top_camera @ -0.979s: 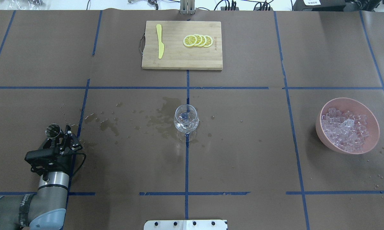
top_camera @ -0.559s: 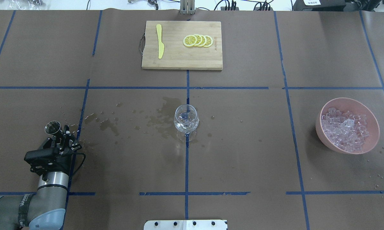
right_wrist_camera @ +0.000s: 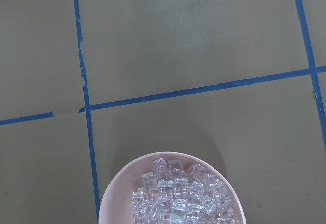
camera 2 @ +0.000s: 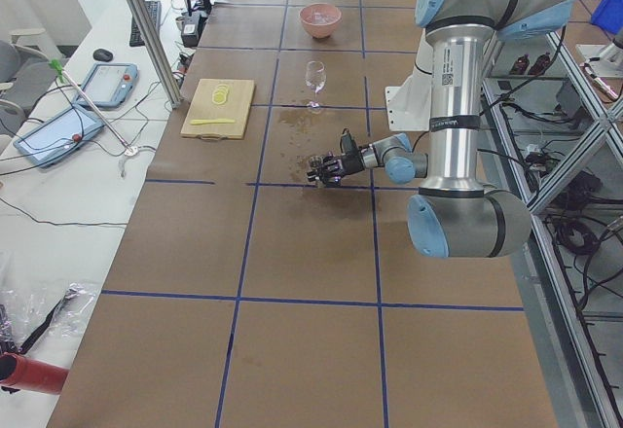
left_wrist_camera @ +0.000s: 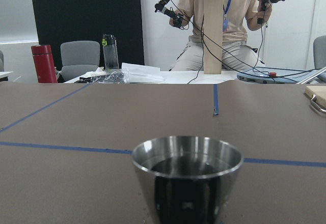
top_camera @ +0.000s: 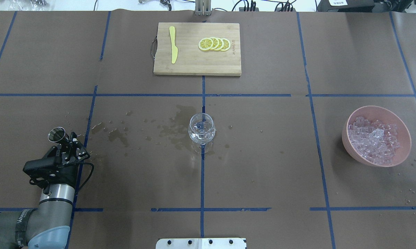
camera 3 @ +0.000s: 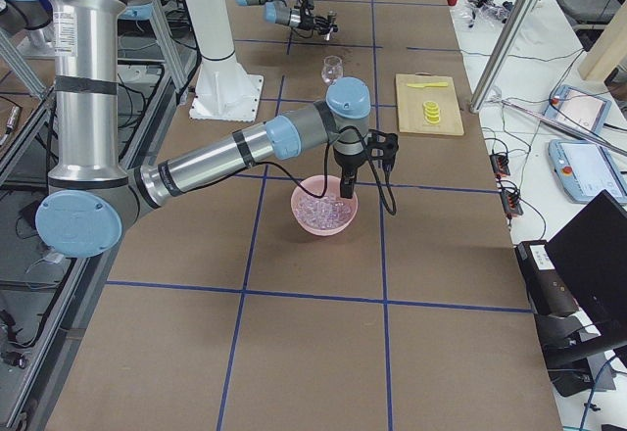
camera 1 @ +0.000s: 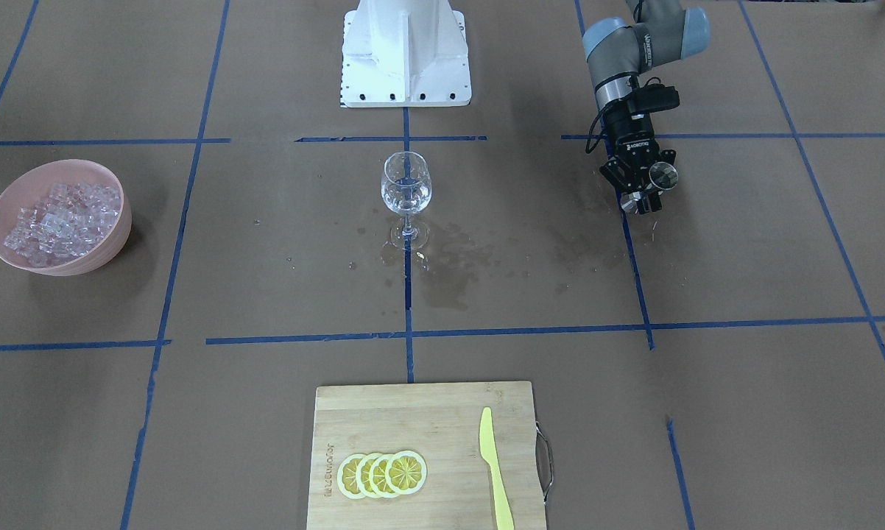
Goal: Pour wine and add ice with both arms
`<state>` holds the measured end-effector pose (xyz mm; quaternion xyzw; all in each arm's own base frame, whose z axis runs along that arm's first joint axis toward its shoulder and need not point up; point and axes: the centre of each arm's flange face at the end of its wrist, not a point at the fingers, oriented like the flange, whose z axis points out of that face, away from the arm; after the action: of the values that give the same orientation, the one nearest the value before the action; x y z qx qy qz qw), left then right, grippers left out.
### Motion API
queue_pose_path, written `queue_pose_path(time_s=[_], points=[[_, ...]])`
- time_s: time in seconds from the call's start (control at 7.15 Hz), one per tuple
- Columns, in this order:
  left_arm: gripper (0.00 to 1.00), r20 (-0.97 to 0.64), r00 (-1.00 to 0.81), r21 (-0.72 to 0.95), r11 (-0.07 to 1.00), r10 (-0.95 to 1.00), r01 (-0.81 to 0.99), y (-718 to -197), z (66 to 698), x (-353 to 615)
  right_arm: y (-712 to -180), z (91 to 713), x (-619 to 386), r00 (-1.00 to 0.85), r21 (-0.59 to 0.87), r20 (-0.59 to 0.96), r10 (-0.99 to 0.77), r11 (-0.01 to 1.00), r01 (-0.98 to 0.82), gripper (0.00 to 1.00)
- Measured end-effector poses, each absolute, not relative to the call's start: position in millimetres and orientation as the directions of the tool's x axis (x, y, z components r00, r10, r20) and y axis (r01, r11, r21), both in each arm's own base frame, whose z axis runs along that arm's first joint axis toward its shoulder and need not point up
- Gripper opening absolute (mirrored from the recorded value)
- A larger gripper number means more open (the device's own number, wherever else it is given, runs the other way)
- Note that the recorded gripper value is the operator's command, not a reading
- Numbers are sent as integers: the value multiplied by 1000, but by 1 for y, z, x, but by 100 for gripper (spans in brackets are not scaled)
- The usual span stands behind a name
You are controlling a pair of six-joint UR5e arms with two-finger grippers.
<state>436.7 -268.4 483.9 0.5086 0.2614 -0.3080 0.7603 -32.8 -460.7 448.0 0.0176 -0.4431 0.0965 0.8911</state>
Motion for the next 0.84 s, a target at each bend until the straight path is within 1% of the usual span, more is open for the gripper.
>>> queue_pose_path(time_s=[0.42, 0.84], points=[[0, -744, 640, 587, 270, -191, 763, -278, 452, 425, -460, 445, -33, 587, -48, 796, 150, 981, -186, 100], [0, -746, 647, 603, 254, -156, 756, -301, 379, 426, -459, 441, -35, 589, -23, 797, 129, 983, -183, 100]])
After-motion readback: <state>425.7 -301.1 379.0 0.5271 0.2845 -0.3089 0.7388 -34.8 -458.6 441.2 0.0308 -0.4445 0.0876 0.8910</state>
